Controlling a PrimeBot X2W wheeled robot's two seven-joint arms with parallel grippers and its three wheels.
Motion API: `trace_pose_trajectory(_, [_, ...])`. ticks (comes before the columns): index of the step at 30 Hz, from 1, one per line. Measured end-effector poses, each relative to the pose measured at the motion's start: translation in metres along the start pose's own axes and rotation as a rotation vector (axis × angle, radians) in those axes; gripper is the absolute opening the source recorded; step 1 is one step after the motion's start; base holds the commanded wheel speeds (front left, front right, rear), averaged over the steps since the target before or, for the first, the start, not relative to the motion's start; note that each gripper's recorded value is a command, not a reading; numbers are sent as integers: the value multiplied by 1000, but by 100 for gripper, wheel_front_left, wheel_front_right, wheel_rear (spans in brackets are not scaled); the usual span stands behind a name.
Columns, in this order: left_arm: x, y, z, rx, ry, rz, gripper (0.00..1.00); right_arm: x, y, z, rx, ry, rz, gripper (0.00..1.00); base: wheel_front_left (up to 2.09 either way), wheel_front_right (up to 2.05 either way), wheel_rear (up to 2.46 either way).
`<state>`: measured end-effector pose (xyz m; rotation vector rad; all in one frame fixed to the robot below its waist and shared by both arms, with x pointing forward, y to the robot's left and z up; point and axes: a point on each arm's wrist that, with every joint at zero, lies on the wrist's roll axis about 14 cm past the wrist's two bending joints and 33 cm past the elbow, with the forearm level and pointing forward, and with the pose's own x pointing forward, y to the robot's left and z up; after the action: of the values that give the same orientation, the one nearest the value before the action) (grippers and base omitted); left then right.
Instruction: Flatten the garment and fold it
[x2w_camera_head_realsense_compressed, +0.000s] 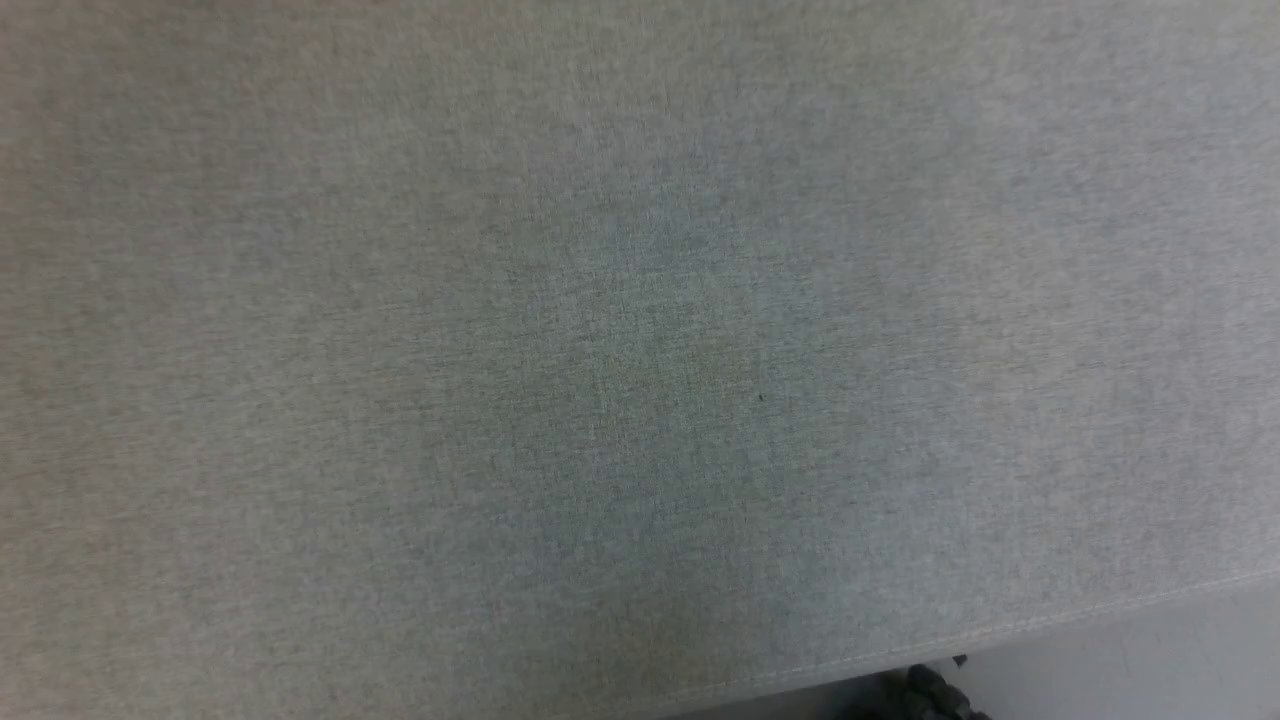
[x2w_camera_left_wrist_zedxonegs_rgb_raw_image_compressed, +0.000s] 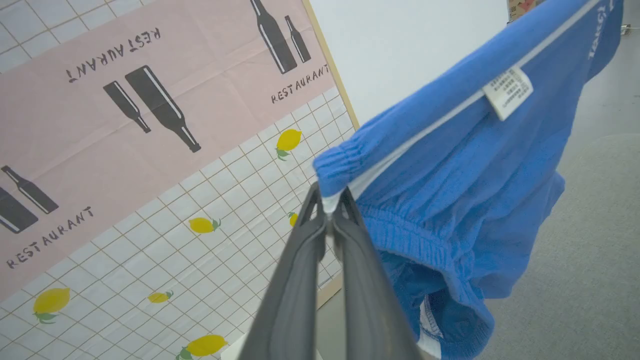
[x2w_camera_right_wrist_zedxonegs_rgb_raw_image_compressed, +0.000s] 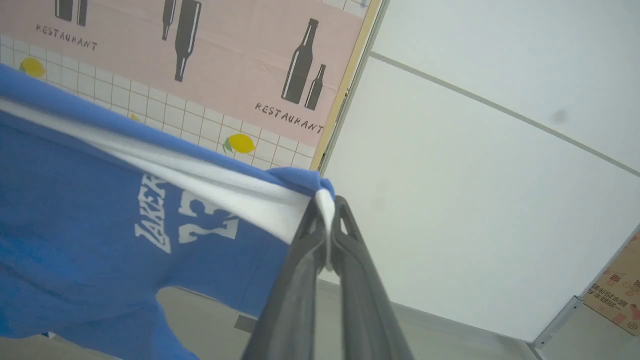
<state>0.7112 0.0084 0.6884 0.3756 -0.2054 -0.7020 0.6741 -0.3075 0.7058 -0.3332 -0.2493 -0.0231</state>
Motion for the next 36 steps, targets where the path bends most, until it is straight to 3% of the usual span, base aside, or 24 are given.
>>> trace_pose_trajectory(3, [5, 3, -27, -32, 16, 15, 0, 0, 19, -33, -72, 58, 51, 0, 0, 0, 0])
trace_pose_trajectory(7, [3, -13, -62, -81, 59, -7, 0, -14, 34, -72, -60, 138, 82, 0, 0, 0, 0])
trace_pose_trajectory(12, [-20, -77, -124, -174, 176, -92, 0, -60, 41, -131, -81, 297, 119, 0, 0, 0, 0])
trace_pose_trajectory(17, [-77, -157, -168, -279, 308, -172, 0, -142, 57, -195, -65, 545, 181, 0, 0, 0, 0])
trace_pose_trajectory(20, [-114, -195, -175, -340, 365, -203, 0, -189, 61, -215, -50, 669, 209, 0, 0, 0, 0])
trace_pose_trajectory(28, [-196, -241, -168, -411, 460, -174, 0, -288, 85, -227, 28, 882, 309, 0, 0, 0, 0])
trace_pose_trajectory(36, [-248, -254, -145, -419, 480, -131, 0, -335, 95, -204, 78, 907, 377, 0, 0, 0, 0])
